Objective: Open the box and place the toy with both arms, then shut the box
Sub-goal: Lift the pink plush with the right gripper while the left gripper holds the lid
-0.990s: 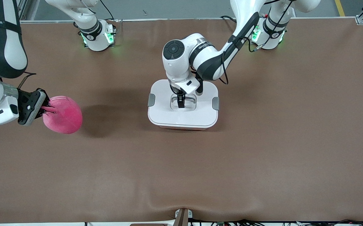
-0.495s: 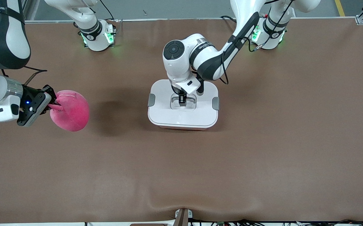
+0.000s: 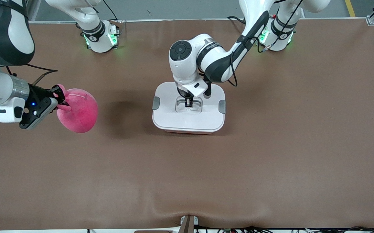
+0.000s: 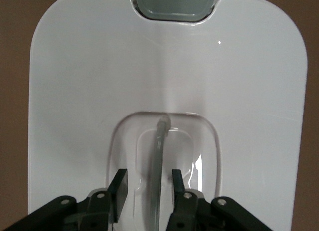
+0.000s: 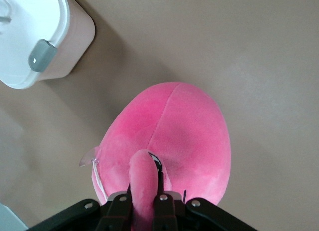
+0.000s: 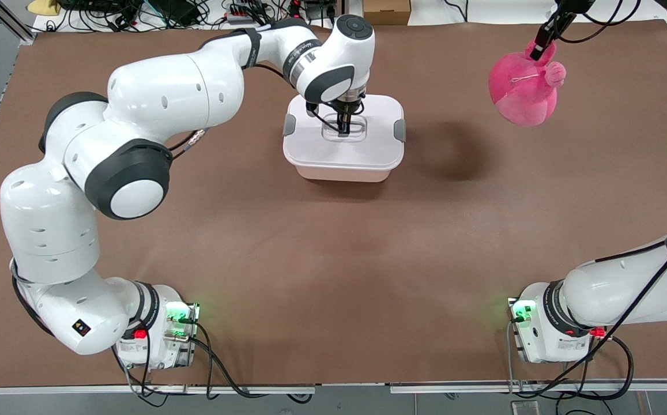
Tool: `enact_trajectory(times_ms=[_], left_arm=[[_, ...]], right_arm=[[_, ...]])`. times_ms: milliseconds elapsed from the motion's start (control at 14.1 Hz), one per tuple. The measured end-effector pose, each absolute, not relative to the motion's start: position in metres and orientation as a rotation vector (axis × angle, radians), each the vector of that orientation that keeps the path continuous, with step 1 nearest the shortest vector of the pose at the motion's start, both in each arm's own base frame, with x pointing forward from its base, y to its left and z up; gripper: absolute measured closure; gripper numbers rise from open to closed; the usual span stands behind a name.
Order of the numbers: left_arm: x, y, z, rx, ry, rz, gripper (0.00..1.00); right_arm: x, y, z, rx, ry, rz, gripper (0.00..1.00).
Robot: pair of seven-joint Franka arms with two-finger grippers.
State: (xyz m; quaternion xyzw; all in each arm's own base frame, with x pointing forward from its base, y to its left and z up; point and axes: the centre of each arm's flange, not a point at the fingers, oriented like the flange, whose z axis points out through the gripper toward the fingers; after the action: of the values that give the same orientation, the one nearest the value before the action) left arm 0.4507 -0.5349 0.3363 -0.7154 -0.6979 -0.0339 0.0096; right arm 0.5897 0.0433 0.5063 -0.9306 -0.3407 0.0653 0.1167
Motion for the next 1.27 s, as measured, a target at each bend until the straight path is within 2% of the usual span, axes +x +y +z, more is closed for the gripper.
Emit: enact_trajectory(times_ms=[354,495,636,707,848,1273], left_arm=[[0.452,-0.534,0.337,-2.231,-2.183,-0.106,0.61],[0.452,-0.534,0.337,-2.232,-2.184,-0.106,0.66],[0.452,-0.534,0.337,-2.232,-2.184,-0.106,0.75],[0.452,-0.534,0.337,-2.233,-2.185,-0.106,0.76],[0.453,-0.534,0.338,-2.235,-2.184,-0.107,0.93],[0.453,-0.534,0.338,-2.236,-2.185,-0.107,0.93]], right_arm=[[0.588,0.059,0.51,-2.784,-0.814,0.225,0.87],[0.586,0.077,0.518,-2.825,-0.703,0.24,0.87],[0.585,0.099,0.527,-2.858,-0.614,0.24,0.87],[0.584,0.109,0.531,-2.871,-0.58,0.24,0.87],[0.582,0.121,0.535,-2.883,-0.546,0.238,0.87],[0.582,0.119,0.536,-2.888,-0.525,0.24,0.87]])
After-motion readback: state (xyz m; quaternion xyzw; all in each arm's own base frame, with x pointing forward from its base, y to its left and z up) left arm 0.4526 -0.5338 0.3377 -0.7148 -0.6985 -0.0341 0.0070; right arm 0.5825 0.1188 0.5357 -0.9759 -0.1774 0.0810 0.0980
